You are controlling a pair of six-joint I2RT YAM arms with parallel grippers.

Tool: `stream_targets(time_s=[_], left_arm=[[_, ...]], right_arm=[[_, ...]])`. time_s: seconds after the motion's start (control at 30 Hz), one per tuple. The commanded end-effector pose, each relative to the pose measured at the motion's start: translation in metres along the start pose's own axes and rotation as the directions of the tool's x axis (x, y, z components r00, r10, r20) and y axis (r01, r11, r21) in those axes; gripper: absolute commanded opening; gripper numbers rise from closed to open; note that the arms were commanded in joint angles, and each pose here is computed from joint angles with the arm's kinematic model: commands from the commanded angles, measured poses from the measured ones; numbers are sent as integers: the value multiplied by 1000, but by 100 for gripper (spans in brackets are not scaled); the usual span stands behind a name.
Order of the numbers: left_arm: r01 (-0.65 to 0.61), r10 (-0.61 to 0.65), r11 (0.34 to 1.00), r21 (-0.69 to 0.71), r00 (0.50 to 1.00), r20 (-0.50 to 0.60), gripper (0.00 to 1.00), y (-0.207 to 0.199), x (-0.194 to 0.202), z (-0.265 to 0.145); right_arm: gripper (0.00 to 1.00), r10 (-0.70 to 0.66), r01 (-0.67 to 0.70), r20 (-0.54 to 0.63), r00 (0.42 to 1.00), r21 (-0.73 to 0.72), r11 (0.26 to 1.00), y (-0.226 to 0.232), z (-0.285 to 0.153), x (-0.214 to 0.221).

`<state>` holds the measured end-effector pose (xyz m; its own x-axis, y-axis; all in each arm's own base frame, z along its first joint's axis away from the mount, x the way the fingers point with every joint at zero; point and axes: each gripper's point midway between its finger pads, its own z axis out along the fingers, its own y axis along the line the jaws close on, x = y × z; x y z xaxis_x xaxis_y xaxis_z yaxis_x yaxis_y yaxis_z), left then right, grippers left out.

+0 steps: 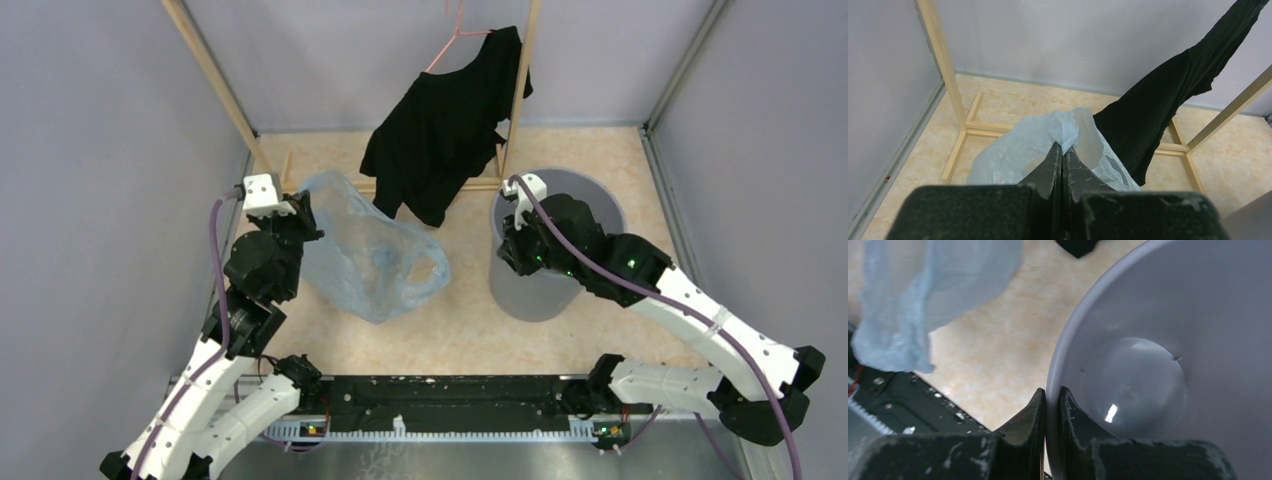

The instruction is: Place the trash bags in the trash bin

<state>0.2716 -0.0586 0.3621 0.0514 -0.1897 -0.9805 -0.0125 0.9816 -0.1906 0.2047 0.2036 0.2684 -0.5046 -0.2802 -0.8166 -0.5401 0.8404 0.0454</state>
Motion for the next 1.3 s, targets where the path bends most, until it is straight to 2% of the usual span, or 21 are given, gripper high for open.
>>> stream_targets(time_s=[0.0, 0.1, 0.23, 0.4, 0.53, 0.63, 0.8, 0.93, 1.07, 1.17, 1.27], left_arm=[[30, -30, 1000, -3, 999, 39, 0, 1, -9, 0], [31, -31, 1000, -3, 999, 41, 0, 1, -10, 0], [31, -31, 1000, -3, 999, 43, 0, 1, -10, -1], [34, -33, 999, -5, 998, 47, 0, 2, -12, -2], [50, -49, 999, -18, 997, 61, 0, 7, -16, -6], [72, -69, 997, -33, 994, 85, 0, 12, -21, -12], [105, -99, 993, -46, 988, 122, 0, 20, -28, -20], [113, -105, 992, -51, 986, 133, 0, 22, -29, -22], [112, -104, 992, -59, 986, 133, 0, 24, -29, -22], [121, -112, 991, -60, 984, 138, 0, 25, -31, -23], [138, -127, 988, -71, 981, 145, 0, 28, -32, -26]], right_arm=[[2, 25, 2, 94, 995, -280, 960, 57, -7, -31], [5, -1, 31, 93, 996, -322, 946, 77, -4, -30], [19, -35, 63, 93, 995, -322, 945, 90, -3, -33], [49, -37, 62, 102, 994, -255, 965, 78, -6, -41], [76, -2, 46, 154, 988, -283, 958, 82, -24, -59], [85, 27, 46, 192, 981, -365, 930, 98, -40, -71], [93, 53, 84, 211, 976, -592, 802, 146, -62, -76], [93, 71, 24, 114, 991, -670, 742, 177, -42, -56], [93, 73, -67, -15, 997, -608, 791, 182, -14, -28], [93, 41, -71, -69, 997, -526, 848, 176, -8, -8], [93, 61, -101, -96, 993, -492, 865, 173, -8, 1]])
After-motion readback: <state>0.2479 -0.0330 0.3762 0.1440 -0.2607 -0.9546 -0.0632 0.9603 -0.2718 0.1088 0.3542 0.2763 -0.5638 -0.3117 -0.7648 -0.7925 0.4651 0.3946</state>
